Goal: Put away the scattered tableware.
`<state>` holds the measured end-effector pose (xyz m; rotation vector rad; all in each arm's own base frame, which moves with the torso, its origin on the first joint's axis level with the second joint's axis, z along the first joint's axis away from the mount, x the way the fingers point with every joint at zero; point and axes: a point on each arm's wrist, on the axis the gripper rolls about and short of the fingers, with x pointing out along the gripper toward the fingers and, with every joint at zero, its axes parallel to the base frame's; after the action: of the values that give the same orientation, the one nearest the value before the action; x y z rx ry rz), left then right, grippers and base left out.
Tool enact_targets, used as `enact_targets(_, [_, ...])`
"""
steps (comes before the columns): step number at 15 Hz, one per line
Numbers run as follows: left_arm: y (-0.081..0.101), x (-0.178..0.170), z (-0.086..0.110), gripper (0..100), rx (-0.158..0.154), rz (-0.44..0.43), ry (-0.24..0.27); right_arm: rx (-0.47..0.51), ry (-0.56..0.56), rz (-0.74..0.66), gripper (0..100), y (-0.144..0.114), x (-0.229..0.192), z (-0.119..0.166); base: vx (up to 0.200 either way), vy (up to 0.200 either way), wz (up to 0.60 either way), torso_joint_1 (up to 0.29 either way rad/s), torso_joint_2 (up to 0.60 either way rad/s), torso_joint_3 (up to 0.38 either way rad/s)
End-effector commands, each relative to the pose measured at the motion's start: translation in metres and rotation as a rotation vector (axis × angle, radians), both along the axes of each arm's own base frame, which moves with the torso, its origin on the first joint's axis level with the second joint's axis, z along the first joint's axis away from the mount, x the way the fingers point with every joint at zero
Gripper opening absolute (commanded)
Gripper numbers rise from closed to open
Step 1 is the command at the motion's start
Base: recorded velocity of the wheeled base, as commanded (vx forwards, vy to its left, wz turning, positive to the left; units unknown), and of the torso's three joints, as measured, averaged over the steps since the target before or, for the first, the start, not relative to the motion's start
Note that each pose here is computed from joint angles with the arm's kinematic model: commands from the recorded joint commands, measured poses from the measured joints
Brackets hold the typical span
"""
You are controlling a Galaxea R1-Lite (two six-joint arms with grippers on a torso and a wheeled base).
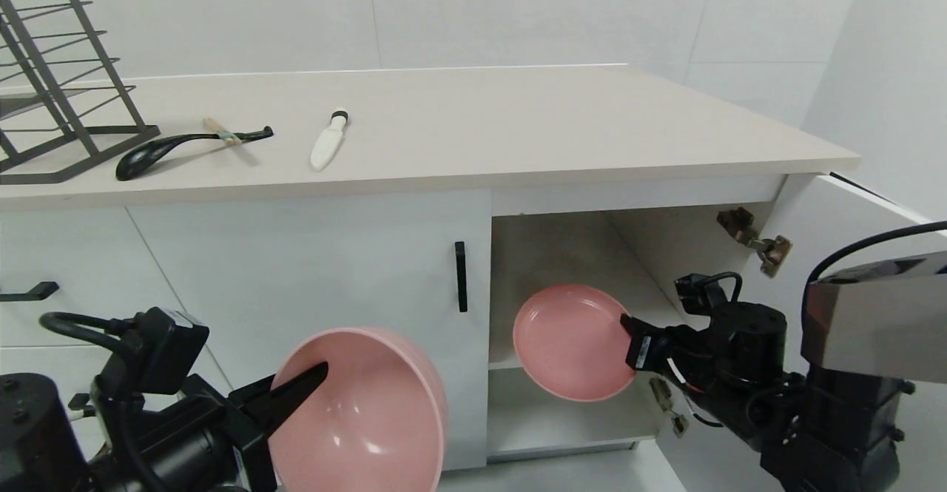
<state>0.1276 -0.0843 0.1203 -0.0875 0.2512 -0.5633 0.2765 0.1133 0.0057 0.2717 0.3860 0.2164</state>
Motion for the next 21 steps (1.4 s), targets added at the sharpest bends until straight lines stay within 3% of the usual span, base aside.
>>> enact_targets(1, [-0.001,-0.001,0.000,0,0.000,-0.006,0.000,-0.005,0.013,-0.020,0,0.000,0.017,-0.019,0.000,0.000,0.00,0.000,0.00,0.000])
enact_targets(16, [-0.001,0.000,0.000,0,-0.007,0.002,0.000,0.037,-0.073,-0.059,0,0.010,0.094,-0.081,0.000,0.000,0.00,0.000,0.00,0.000])
enact_targets(21, [-0.001,0.000,0.000,0,-0.006,0.002,0.002,0.060,-0.081,-0.027,0,0.010,0.101,-0.087,0.000,0.000,0.00,0.000,0.00,0.000])
